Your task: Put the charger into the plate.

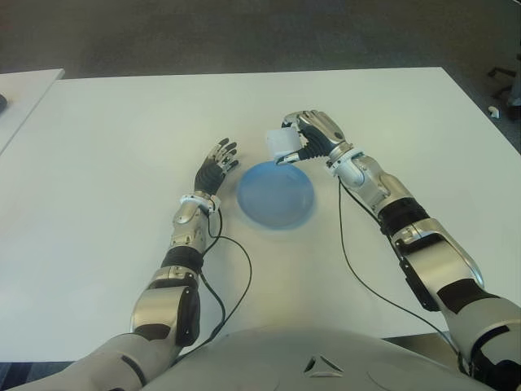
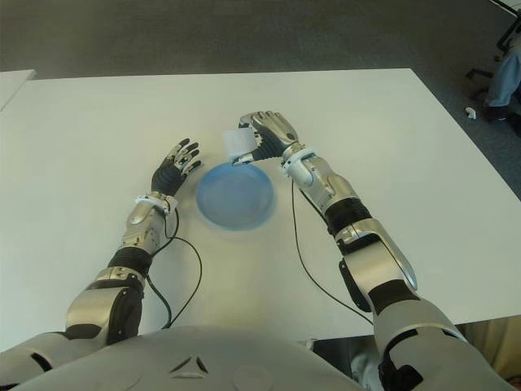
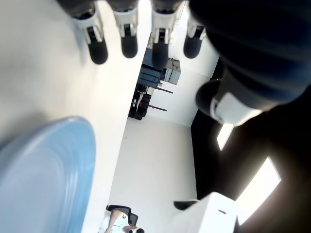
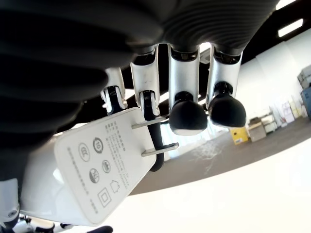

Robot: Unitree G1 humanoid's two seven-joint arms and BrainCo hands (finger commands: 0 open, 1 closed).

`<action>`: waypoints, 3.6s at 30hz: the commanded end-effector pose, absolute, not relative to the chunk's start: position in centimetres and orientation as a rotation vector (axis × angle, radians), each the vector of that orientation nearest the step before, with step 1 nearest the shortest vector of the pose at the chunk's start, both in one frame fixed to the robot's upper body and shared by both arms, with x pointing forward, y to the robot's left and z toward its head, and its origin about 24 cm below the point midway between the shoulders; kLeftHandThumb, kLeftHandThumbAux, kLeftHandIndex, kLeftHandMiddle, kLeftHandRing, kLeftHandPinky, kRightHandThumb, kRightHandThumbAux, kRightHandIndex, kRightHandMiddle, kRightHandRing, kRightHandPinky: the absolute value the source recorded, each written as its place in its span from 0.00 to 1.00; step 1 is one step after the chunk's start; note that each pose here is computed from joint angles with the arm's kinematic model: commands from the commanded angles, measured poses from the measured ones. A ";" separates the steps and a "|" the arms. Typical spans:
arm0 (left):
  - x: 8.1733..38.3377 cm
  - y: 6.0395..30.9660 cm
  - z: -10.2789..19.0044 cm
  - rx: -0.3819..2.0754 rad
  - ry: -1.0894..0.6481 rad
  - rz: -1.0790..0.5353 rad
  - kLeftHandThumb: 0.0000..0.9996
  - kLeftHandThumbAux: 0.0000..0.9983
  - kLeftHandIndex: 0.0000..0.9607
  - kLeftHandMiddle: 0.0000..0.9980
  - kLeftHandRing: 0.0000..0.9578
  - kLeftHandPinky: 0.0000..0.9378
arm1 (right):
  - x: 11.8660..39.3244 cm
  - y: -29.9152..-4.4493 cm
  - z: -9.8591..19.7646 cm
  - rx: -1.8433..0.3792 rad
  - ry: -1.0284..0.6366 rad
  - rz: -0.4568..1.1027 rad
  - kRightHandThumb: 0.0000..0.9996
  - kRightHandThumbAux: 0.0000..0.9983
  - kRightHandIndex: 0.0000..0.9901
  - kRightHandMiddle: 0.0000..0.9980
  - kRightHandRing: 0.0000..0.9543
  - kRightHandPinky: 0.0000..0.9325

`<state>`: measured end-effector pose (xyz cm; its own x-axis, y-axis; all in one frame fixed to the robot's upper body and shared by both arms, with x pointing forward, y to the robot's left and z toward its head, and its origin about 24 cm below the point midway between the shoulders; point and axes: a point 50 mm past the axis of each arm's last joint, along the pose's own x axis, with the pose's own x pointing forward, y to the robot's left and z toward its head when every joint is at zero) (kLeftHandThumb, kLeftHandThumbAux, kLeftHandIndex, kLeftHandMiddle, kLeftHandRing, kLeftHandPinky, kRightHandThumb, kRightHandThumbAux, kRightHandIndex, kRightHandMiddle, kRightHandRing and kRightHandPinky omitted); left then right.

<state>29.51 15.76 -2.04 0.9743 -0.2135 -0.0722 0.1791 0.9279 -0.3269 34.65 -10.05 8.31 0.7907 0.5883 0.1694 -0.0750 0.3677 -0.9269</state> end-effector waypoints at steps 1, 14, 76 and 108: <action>28.7 15.5 -3.1 -0.373 0.162 -0.185 0.00 0.62 0.12 0.14 0.09 0.06 | 34.8 -9.2 8.2 -1.126 -0.547 0.470 0.75 0.71 0.45 0.88 0.90 0.90; 28.7 15.3 -3.0 -0.404 0.161 -0.182 0.00 0.64 0.15 0.16 0.11 0.05 | 34.1 -7.8 6.2 -1.093 -0.475 0.537 0.75 0.71 0.44 0.86 0.89 0.89; 29.3 16.1 -3.0 -0.372 0.192 -0.171 0.00 0.68 0.17 0.16 0.09 0.03 | 33.5 -11.4 7.4 -1.257 -0.512 0.636 0.36 0.12 0.00 0.00 0.00 0.00; 29.0 16.6 -3.2 -0.379 0.205 -0.167 0.00 0.59 0.13 0.16 0.12 0.08 | 33.0 -18.8 3.3 -0.106 -0.128 -0.095 0.12 0.71 0.00 0.03 0.00 0.00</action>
